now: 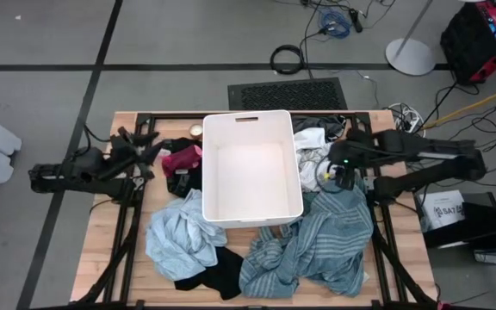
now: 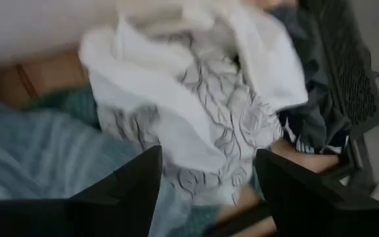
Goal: Sort clothes
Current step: Put the white sock into the laundry bin
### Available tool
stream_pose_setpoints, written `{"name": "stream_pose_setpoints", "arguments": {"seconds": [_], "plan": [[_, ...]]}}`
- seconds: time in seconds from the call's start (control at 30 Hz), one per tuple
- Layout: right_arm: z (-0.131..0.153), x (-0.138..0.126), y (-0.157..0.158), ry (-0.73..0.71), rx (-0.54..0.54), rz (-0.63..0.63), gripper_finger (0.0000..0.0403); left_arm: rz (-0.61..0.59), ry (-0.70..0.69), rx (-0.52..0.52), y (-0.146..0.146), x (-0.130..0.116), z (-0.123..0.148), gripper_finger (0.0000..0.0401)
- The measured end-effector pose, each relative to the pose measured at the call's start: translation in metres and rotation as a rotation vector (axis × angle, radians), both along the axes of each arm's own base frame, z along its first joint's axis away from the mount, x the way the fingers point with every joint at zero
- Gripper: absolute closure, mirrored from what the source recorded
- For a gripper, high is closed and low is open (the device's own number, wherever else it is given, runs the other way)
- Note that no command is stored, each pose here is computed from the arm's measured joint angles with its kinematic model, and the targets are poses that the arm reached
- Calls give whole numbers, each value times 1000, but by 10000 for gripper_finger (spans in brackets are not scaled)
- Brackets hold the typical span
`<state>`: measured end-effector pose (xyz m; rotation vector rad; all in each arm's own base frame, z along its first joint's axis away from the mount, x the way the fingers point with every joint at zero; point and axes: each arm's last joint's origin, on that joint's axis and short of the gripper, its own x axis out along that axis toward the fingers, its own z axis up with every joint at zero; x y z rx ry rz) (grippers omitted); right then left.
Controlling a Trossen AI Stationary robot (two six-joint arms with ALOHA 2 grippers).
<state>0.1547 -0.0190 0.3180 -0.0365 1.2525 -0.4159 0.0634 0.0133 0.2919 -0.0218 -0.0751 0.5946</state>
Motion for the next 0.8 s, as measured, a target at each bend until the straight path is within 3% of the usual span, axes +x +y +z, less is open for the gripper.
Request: {"name": "stream_pose_setpoints", "arguments": {"seconds": [0.17, 0.37, 0.63, 0.8], "plan": [[-14, 18, -7, 134, -7, 71, 171, 28, 161, -42, 1, 6, 22, 213], [-30, 38, -16, 223, 39, 100, 170, 80, 286, -158, 2, 28, 1, 213], [-42, 53, -33, 260, 40, 135, 192, 92, 250, -229, 1, 44, -14, 213], [-43, 50, -45, 236, 109, 112, 250, 89, 246, -230, 1, 45, -17, 213]]}}
